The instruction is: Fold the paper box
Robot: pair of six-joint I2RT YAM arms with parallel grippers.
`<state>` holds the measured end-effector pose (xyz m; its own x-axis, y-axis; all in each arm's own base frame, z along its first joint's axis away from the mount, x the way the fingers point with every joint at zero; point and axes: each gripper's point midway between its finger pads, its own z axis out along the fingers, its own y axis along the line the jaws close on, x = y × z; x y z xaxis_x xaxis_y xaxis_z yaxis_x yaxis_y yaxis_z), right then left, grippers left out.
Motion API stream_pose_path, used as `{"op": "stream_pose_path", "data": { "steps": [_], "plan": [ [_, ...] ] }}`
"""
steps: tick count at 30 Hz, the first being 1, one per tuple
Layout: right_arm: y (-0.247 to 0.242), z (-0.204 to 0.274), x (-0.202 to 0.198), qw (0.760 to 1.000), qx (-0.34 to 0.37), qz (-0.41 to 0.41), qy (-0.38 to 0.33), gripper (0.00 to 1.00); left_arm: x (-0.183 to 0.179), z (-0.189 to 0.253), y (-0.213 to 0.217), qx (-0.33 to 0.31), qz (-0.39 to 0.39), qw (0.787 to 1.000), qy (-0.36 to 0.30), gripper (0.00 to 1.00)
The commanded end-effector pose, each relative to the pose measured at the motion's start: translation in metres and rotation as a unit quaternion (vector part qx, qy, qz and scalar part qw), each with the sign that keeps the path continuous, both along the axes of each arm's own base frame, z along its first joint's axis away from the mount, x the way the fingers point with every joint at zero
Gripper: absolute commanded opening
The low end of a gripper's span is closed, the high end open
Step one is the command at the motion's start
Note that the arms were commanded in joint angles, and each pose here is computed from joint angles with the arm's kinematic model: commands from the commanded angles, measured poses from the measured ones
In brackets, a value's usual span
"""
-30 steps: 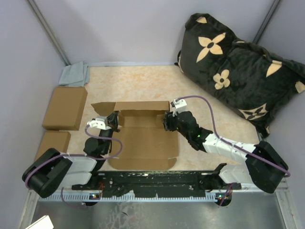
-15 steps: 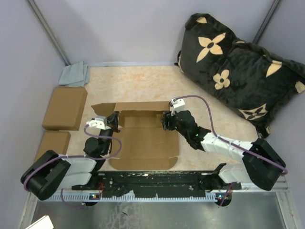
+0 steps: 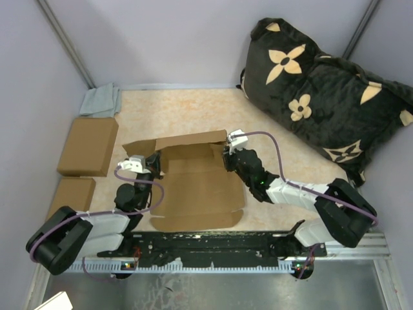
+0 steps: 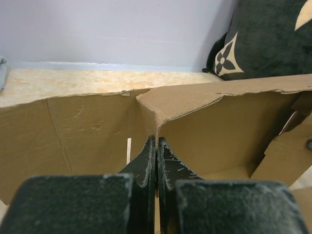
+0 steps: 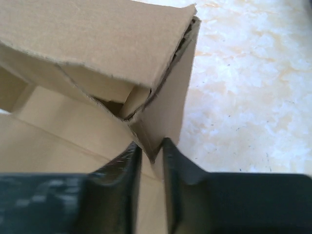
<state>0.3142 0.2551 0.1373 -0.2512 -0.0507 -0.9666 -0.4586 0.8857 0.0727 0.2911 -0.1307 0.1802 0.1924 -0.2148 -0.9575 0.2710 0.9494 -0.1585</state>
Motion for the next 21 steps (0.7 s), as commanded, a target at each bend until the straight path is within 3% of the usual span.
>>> {"op": "stream_pose_path", "data": {
  "steps": [1,4,8,10,15,21],
  "plan": [
    [0.009,0.039,0.018,0.996,0.042,-0.014,-0.071,0.15,-0.001,0.001,-0.014,-0.002,-0.029,1.000,0.009,0.00],
    [0.006,0.034,0.024,0.997,0.036,-0.037,-0.058,0.10,0.001,0.001,-0.013,0.008,-0.023,1.000,0.013,0.03],
    [-0.004,0.022,0.031,0.996,0.021,-0.080,-0.038,0.04,0.002,-0.001,-0.014,0.016,-0.019,0.999,0.026,0.14],
    [-0.005,0.020,0.030,0.996,0.021,-0.083,-0.034,0.04,0.000,0.002,-0.013,0.013,-0.017,1.000,0.023,0.23],
    [-0.004,0.019,0.029,0.996,0.026,-0.082,-0.023,0.04,-0.012,0.016,-0.006,-0.010,-0.015,1.000,0.011,0.55],
    [0.001,0.014,0.029,0.997,0.024,-0.078,-0.005,0.04,-0.034,0.057,-0.004,-0.067,-0.050,0.996,-0.028,0.55]
  ]
}}
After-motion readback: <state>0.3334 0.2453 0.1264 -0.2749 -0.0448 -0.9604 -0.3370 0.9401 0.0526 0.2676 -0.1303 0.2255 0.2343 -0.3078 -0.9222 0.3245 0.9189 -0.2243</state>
